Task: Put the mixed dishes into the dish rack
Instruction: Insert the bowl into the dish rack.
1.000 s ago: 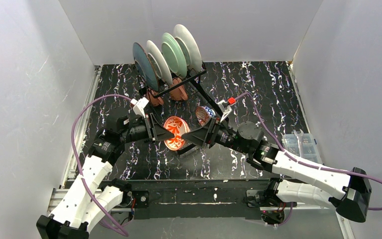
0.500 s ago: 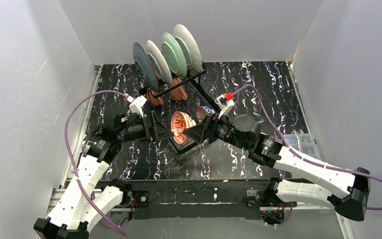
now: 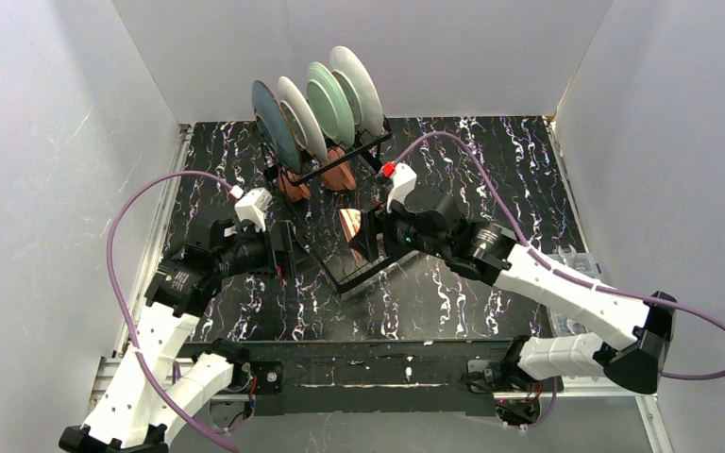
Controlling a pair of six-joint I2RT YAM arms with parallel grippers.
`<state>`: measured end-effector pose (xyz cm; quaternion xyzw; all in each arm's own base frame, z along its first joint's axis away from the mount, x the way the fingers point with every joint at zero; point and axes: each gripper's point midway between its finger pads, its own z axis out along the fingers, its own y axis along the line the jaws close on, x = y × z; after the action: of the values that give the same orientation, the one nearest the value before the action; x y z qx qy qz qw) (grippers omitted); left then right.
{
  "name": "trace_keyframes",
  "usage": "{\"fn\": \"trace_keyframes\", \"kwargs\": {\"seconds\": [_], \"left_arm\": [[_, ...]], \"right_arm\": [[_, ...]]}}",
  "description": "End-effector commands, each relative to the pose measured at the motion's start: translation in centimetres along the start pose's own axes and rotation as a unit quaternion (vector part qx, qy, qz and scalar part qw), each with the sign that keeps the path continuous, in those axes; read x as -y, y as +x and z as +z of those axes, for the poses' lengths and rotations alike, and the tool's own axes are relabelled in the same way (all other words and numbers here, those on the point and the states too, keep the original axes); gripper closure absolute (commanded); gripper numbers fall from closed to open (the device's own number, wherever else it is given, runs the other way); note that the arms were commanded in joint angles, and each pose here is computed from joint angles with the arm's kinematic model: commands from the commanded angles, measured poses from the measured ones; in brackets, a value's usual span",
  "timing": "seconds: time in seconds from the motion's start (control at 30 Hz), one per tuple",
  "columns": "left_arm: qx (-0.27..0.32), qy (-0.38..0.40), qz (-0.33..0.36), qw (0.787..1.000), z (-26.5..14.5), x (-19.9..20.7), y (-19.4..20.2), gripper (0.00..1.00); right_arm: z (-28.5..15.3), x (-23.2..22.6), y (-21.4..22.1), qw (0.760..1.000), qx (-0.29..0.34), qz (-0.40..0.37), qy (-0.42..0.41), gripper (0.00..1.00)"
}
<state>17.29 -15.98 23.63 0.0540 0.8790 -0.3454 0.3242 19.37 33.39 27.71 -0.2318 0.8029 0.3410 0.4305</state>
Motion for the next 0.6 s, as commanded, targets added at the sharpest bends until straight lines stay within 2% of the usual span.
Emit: {"fn": "trace_keyframes", "kwargs": {"seconds": [0.0,0.17,0.33,0.57], "left_arm": [[-0.006,-0.022,0.029,0.999,-0.7,-0.9,0.7,0.02],[-0.024,-0.014,0.029,0.999,-0.3,-1.2,1.9,0.02],[-0.038,0.002,0.02,0.999,0.2,-1.3,3.1,0.02],[-0.046,0.023,0.008,0.999,0.9,-1.2,4.3,0.02]], "right_arm": [[-0.9,0.4,-4.1,0.997,0.029,-0.065,0.013,0.78],[0.0,1.7,-3.9,0.994,-0.016,-0.106,0.01,0.78],[1.3,3.5,-3.2,0.992,-0.059,-0.116,0.004,0.81],[2.4,4.8,-3.8,0.989,-0.076,-0.126,-0.009,0.81]]}}
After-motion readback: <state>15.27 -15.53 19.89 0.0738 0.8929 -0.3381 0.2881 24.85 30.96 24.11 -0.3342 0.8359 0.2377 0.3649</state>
